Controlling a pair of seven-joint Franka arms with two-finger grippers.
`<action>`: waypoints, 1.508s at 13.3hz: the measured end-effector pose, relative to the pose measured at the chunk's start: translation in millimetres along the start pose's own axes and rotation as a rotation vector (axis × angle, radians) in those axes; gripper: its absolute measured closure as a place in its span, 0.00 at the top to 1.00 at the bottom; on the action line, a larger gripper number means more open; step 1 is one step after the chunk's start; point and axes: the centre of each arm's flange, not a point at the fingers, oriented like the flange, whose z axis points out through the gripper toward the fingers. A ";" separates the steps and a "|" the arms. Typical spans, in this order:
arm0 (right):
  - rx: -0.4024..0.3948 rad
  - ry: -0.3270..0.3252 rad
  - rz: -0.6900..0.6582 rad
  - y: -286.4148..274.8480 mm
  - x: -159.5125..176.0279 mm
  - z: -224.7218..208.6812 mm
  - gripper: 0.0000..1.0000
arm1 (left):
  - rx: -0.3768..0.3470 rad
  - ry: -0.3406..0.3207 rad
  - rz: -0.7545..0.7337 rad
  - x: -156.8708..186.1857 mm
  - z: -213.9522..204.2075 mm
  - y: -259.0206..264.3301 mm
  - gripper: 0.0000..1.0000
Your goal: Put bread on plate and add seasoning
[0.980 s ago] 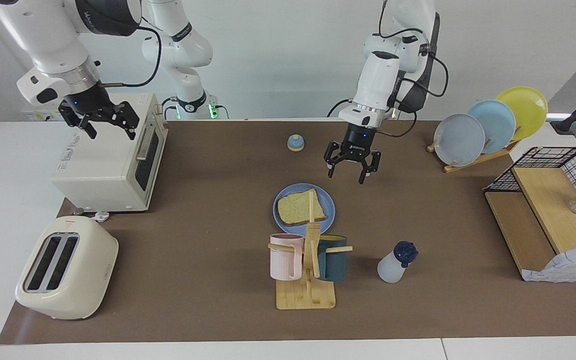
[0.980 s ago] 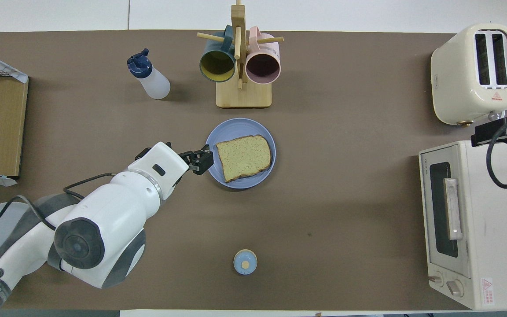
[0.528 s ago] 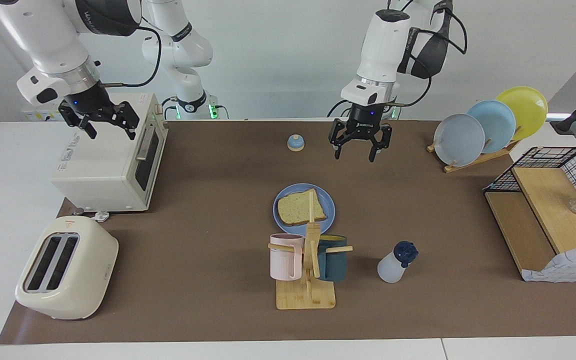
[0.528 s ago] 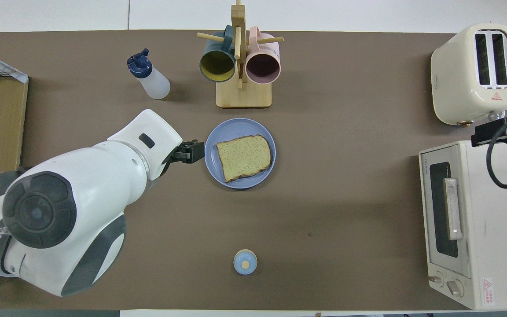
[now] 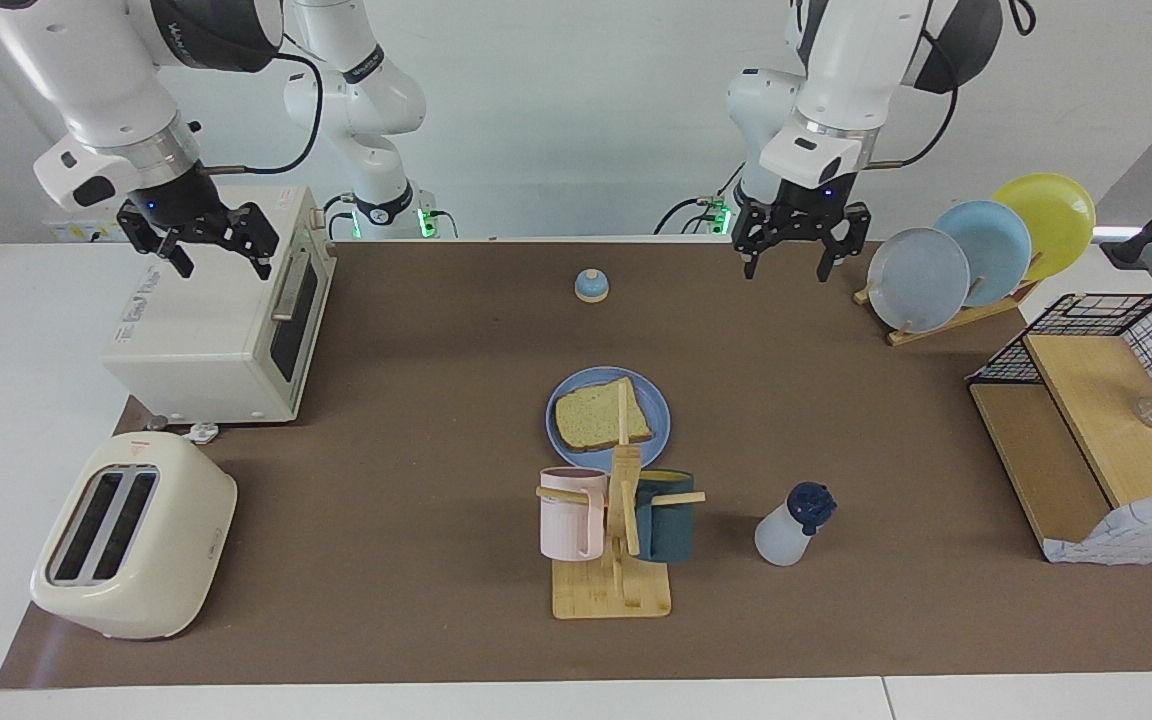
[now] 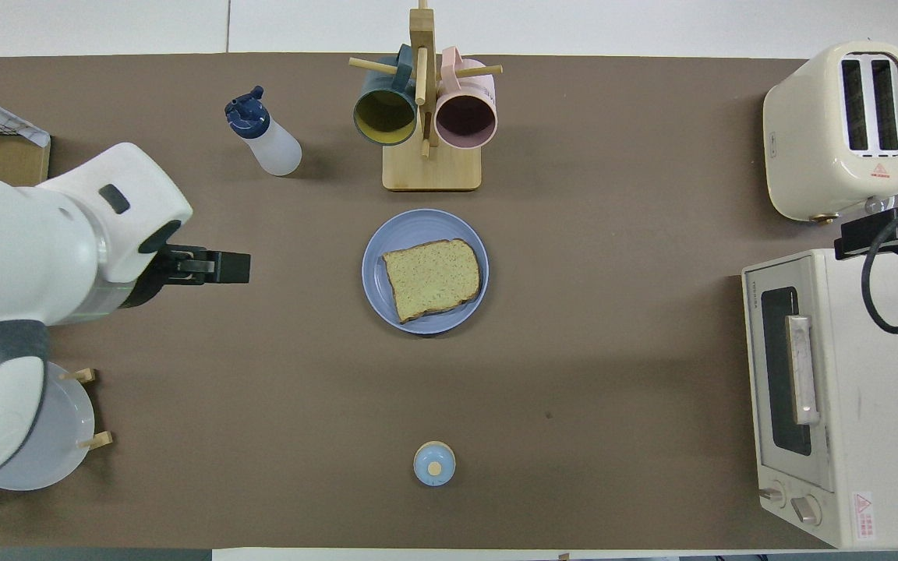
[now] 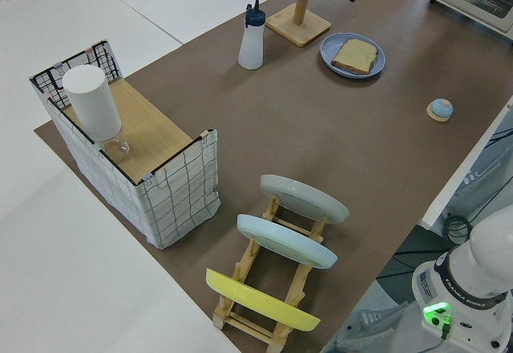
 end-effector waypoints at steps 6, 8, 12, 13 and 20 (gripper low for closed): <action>0.000 0.000 0.000 0.0 0.0 0.0 1.00 | -0.001 -0.102 0.050 -6.9 -12.6 -118.2 1.00; 0.000 0.000 0.000 0.0 0.0 0.0 1.00 | -0.002 -0.125 0.038 -13.8 -14.6 -133.5 1.00; 0.000 0.000 0.000 0.0 0.0 0.0 1.00 | 0.001 -0.166 0.033 -17.0 -8.6 -134.4 1.00; 0.000 0.000 0.000 0.0 0.0 0.0 1.00 | 0.002 -0.171 0.035 -14.3 -6.3 -133.0 1.00; 0.000 0.000 0.000 0.0 0.0 0.0 1.00 | 0.008 -0.166 0.019 17.0 -44.6 -132.0 1.00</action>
